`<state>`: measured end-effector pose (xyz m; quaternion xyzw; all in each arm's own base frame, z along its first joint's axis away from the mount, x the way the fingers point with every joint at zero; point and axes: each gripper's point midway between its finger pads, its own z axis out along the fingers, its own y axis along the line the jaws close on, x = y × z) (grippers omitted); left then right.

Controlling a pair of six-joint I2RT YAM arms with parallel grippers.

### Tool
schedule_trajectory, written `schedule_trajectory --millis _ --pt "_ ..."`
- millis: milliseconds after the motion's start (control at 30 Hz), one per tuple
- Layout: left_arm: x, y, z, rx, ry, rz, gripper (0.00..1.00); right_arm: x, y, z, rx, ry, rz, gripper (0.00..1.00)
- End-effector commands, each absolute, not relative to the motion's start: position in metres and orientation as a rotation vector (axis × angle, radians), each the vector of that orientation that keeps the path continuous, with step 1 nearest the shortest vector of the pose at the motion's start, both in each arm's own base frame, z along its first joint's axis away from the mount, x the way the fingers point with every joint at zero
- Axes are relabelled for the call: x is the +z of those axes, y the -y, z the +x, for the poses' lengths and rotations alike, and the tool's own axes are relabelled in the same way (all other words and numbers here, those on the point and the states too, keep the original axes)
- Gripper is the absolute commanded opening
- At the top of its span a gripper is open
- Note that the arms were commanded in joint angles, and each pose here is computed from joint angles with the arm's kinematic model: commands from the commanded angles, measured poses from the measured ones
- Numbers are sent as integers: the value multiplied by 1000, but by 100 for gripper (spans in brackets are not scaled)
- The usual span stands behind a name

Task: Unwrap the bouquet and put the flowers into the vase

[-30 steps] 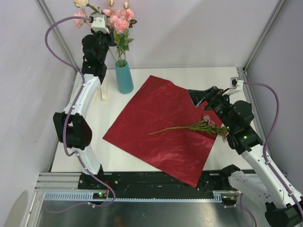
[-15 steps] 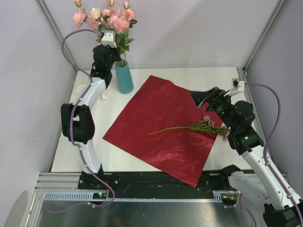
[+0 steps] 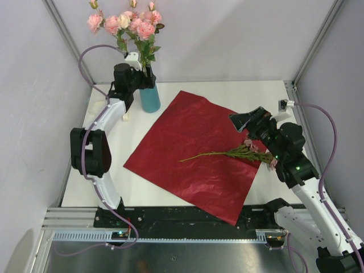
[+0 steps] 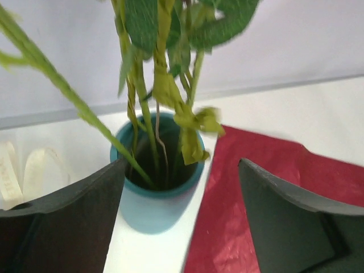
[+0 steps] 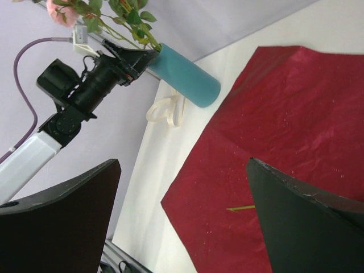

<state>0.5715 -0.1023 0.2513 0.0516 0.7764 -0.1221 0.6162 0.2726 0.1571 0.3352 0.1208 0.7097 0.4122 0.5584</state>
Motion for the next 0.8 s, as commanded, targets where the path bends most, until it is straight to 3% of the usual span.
schedule_trajectory --millis 0,133,367,567,767 --pt "291 108 536 -359 -1767 138 88 325 -152 267 995 -1723 397 99" --pt "281 109 516 -374 -1834 154 90 318 -155 265 1011 -1760 408 99" --pt "308 105 499 -339 -1780 217 84 314 -159 260 1030 -1785 392 99" --pt "351 107 512 -307 -1676 267 74 314 -162 261 1030 -1788 369 99" --pt "388 114 532 -306 -1567 301 70 313 -166 264 1035 -1795 344 99"
